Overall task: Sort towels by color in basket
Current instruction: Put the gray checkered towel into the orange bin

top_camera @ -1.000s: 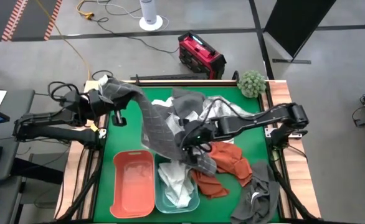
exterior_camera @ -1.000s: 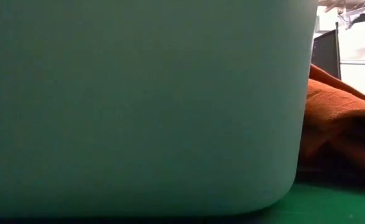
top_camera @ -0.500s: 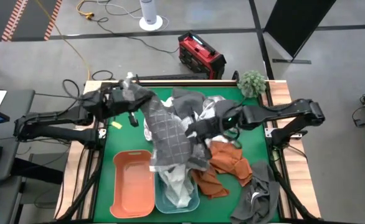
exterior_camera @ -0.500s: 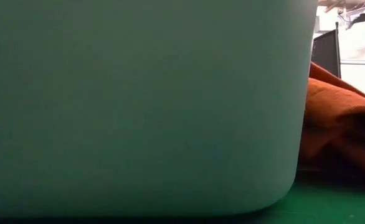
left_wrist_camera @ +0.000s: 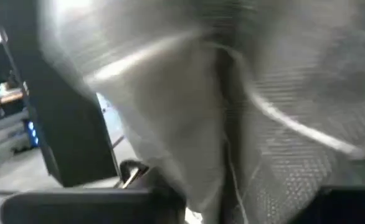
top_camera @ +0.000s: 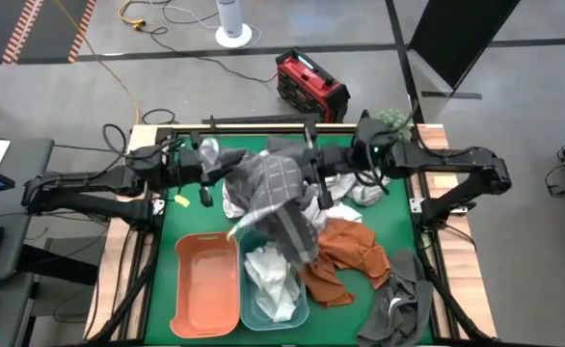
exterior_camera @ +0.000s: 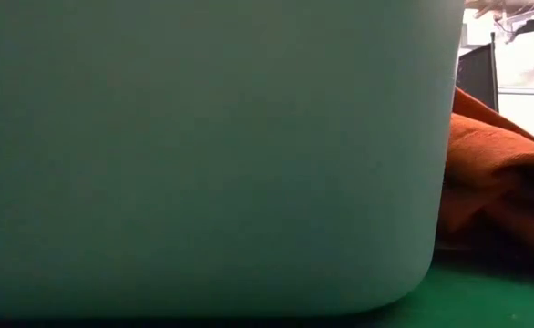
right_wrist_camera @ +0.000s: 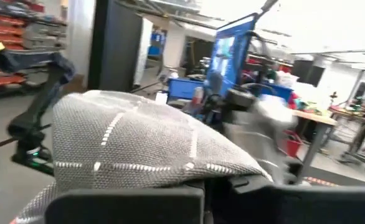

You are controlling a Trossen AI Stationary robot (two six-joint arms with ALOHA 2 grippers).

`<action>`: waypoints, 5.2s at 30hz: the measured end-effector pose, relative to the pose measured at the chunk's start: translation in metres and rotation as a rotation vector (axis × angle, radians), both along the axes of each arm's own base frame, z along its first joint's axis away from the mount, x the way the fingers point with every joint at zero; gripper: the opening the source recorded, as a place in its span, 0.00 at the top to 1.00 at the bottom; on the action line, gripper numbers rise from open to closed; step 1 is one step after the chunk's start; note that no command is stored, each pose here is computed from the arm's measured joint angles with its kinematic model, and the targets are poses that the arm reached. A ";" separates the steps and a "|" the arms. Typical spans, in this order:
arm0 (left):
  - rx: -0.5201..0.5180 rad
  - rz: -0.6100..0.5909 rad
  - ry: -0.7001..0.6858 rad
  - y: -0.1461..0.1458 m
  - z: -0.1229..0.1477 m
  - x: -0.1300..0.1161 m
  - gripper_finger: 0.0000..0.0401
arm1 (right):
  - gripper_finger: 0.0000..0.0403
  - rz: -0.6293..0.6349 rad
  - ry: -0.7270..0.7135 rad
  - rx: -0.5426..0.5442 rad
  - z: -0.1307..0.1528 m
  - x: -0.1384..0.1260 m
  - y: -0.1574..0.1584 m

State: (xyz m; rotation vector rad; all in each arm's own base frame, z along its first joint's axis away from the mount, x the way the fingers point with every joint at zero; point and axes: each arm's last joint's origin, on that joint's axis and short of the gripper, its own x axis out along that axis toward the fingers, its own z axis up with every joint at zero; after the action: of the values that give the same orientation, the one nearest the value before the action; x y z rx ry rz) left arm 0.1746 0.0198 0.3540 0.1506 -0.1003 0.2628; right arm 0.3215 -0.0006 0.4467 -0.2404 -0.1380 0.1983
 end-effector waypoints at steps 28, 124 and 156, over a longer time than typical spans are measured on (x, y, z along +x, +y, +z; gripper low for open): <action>0.147 -0.076 -0.046 -0.015 0.006 0.006 0.22 | 0.94 -0.277 0.115 0.036 -0.046 0.047 -0.039; -0.084 -0.541 0.963 -0.114 -0.046 0.023 0.96 | 0.32 -0.555 0.737 0.214 -0.033 -0.032 -0.010; -0.010 -0.764 0.254 -0.124 -0.111 -0.038 0.96 | 0.32 -0.487 0.654 0.378 -0.050 -0.018 0.079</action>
State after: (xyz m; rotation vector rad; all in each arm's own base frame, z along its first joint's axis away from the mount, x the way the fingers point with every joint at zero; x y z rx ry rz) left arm 0.1369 -0.1042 0.2434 0.1254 0.0992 -0.5178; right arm 0.3037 0.0784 0.3966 0.1778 0.5276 -0.2398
